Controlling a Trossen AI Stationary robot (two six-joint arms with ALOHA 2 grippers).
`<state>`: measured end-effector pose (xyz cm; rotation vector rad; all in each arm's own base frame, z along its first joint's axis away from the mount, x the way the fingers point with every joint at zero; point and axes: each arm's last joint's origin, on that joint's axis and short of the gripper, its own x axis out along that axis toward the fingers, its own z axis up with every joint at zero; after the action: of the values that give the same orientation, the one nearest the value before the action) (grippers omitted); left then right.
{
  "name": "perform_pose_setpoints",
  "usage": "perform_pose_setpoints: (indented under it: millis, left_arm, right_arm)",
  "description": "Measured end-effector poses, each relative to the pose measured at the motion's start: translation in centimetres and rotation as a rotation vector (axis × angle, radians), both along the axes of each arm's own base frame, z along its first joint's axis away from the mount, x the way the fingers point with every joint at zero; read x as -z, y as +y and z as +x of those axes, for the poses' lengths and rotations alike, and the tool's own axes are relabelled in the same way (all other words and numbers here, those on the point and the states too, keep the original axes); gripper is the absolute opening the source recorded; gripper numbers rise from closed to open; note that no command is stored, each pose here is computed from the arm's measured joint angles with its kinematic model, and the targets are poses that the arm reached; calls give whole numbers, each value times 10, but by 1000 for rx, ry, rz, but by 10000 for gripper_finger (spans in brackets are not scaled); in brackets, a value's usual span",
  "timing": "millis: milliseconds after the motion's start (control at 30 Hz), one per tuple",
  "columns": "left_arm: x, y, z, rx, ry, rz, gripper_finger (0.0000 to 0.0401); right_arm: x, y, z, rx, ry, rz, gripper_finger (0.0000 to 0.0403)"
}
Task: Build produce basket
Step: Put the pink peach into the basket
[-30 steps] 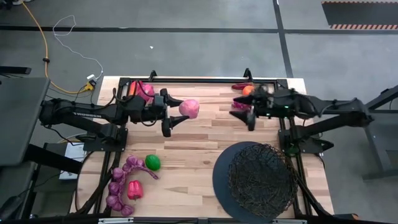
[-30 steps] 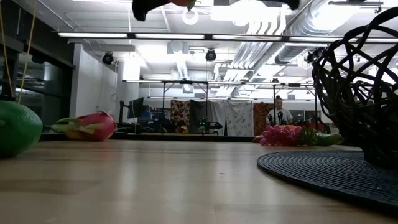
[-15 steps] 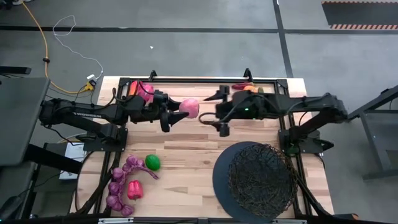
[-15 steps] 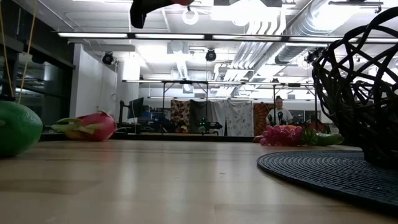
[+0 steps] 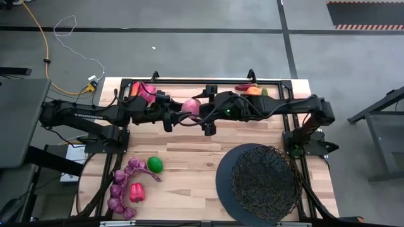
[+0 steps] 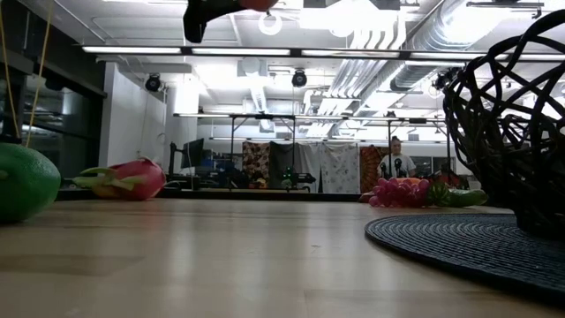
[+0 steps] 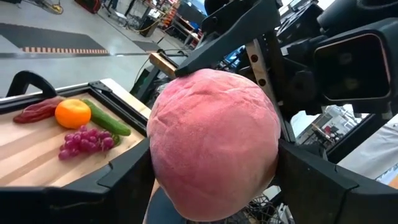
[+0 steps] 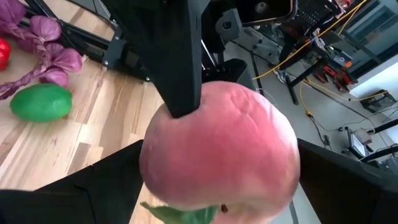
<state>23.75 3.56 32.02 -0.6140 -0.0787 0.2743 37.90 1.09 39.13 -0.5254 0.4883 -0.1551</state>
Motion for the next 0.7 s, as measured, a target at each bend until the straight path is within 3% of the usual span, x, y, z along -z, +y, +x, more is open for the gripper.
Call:
perform_pose_setpoints:
  millis: [267,433,567,700]
  left_arm:
    - [0,0,0,7,-3,1,282]
    - [0,-1,0,31,-1,8,284]
    - [0,-1,0,51,7,41,301]
    - [0,3,0,86,28,88,326]
  right_arm:
    - [0,0,1,-2,-11,1,372]
    - [0,0,1,17,-12,-7,341]
    - [0,0,1,17,-9,-17,308]
    - [0,0,-1,23,2,-13,304]
